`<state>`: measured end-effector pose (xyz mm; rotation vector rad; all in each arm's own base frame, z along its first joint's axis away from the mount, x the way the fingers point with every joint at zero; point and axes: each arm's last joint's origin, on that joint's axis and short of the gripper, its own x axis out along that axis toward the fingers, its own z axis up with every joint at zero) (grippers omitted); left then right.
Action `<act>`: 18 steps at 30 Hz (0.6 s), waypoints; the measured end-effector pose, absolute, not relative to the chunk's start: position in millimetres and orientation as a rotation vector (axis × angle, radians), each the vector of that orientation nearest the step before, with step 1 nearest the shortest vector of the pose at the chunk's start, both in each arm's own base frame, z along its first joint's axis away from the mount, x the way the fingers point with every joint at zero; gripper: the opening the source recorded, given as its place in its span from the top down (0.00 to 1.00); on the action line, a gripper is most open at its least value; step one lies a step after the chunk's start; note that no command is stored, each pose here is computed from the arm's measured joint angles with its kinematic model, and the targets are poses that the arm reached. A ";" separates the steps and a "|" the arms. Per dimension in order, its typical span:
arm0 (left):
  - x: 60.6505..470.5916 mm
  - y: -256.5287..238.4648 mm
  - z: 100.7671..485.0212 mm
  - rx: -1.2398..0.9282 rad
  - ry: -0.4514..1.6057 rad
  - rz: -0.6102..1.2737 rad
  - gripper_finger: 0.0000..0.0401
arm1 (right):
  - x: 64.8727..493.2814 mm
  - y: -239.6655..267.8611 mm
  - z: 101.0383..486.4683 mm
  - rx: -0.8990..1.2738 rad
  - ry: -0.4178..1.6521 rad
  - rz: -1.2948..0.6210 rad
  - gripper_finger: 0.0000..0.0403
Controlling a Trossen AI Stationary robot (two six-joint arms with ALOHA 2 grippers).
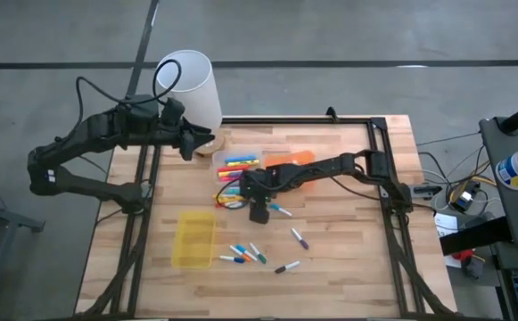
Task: Pick & Place Markers
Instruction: Put the light blue highlighter into the transparent bin
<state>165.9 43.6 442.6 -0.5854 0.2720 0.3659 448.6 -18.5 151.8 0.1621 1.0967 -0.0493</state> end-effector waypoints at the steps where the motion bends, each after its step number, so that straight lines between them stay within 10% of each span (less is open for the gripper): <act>1: 165.9 43.6 442.6 -0.587 0.272 0.366 0.61 | 448.7 -18.4 154.0 0.162 1.106 -0.052 0.54; 18: 164.2 42.8 443.3 -0.586 0.270 0.358 0.61 | 455.4 23.9 197.3 0.106 1.122 -0.169 0.54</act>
